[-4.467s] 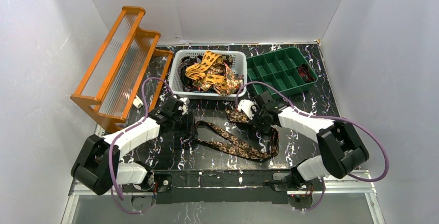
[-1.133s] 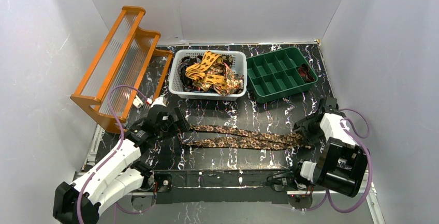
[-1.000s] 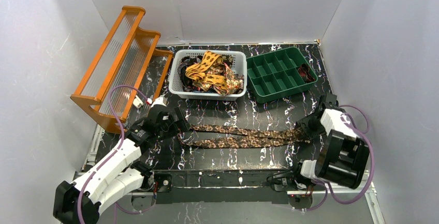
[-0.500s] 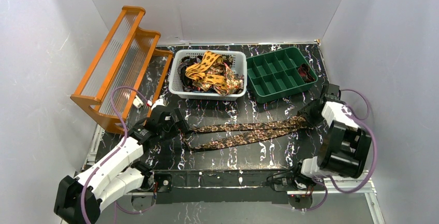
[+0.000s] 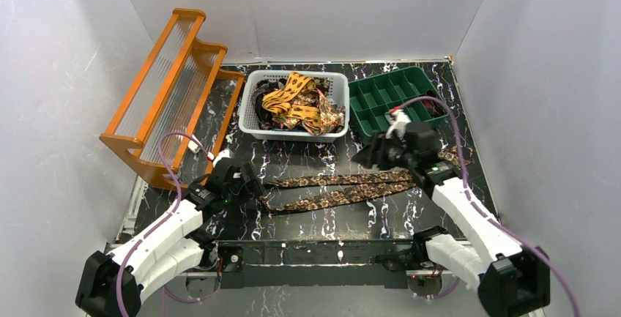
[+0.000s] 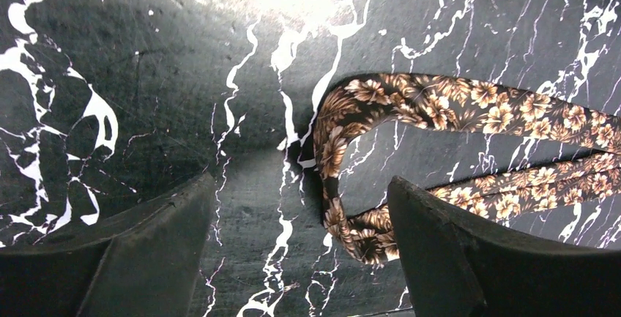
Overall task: Roll the ties
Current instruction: Flatten out the tie in the bin.
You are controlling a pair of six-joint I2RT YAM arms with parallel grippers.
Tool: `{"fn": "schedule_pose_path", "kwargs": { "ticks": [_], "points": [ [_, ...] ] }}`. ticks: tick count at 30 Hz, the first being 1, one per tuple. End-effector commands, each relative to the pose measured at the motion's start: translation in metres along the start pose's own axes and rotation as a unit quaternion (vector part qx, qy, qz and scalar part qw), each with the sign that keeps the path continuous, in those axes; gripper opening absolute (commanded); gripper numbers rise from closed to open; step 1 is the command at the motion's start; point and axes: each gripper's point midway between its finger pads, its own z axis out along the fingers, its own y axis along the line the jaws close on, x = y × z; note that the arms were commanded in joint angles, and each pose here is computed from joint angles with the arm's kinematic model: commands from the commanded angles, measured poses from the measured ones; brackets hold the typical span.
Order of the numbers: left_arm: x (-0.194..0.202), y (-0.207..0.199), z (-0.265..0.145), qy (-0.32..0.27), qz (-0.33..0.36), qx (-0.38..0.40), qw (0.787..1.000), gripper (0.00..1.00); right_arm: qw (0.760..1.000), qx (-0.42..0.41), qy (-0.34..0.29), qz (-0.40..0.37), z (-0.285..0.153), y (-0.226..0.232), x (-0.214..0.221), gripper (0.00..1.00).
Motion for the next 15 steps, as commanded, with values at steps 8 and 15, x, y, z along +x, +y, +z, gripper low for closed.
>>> {"fn": "schedule_pose_path", "kwargs": {
  "ticks": [8,15],
  "points": [
    [0.006,0.005,-0.007,-0.002,-0.025,0.004,1.0,0.8,0.902,-0.131,0.049,-0.408,0.108,0.122,0.094,0.66],
    [-0.003,0.007,-0.022,-0.029,-0.062,0.007,0.998,0.8,0.855,-0.161,0.048,-0.49,0.166,0.148,0.121,0.68]
  ]
}}
